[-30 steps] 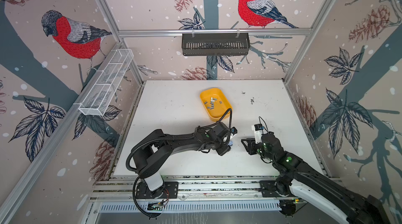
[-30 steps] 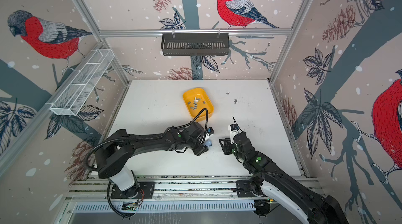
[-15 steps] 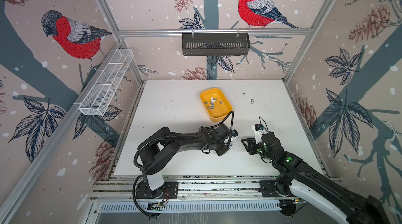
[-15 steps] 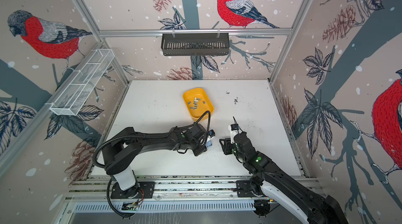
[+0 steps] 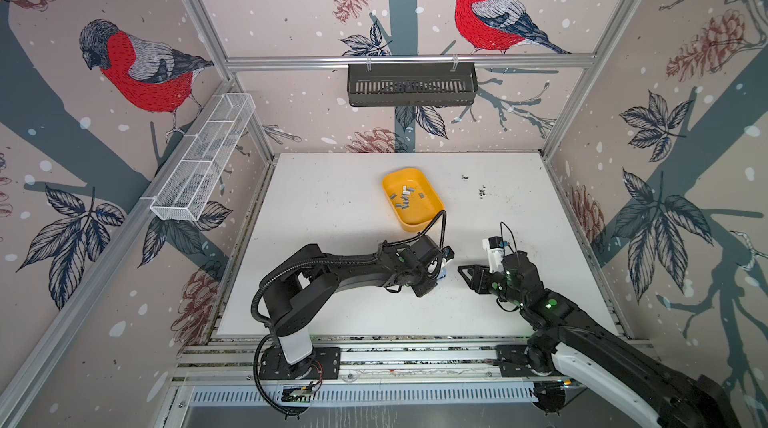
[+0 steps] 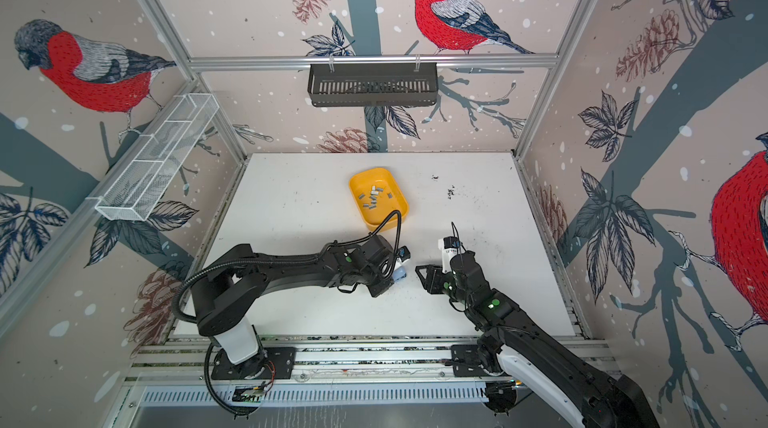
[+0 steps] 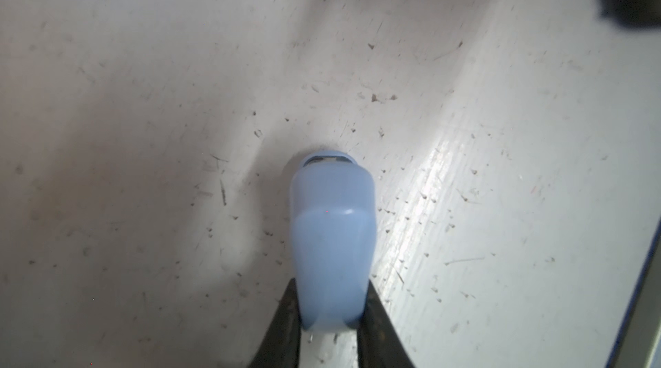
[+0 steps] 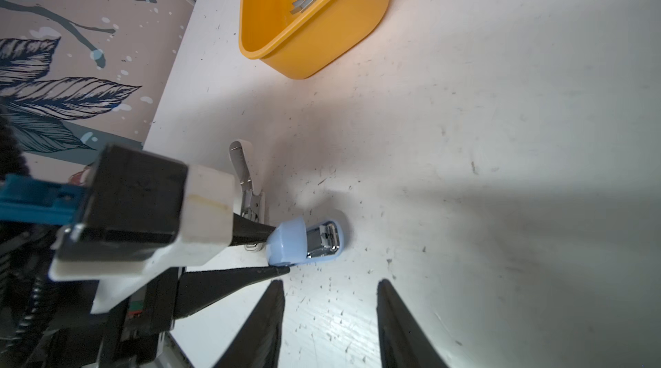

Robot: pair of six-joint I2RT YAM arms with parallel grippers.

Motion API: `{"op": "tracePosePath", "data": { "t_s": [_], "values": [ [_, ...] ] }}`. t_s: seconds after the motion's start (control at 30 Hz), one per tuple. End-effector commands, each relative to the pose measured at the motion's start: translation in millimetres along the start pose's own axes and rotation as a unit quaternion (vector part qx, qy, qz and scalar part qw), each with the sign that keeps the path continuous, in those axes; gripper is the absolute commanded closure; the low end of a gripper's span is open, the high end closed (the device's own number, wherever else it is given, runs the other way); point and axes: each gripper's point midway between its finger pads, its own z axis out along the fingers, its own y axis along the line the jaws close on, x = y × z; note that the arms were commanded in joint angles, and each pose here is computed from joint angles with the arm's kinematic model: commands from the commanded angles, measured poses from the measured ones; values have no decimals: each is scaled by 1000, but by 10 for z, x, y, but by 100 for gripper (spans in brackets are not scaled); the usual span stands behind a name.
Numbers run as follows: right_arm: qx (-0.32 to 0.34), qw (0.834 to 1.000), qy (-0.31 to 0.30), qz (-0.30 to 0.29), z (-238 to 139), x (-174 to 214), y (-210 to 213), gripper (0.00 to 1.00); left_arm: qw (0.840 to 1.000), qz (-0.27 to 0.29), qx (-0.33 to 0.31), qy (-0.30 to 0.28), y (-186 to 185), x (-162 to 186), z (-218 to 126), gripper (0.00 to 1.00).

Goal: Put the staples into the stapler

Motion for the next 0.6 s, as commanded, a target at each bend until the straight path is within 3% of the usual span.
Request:
{"op": "tracePosePath", "data": {
  "t_s": [0.0, 0.27, 0.57],
  "values": [
    [-44, 999, 1, 23, -2, -38, 148, 55, 1000, -1, 3, -21, -17, -121, -78, 84],
    [-88, 995, 16, 50, 8, -15, 231, 51, 999, 0, 4, -34, -30, -186, -153, 85],
    [-132, 988, 26, 76, 66, -36, 363, 25, 997, -8, 22, -74, -105, -386, -320, 85]
  ]
}}
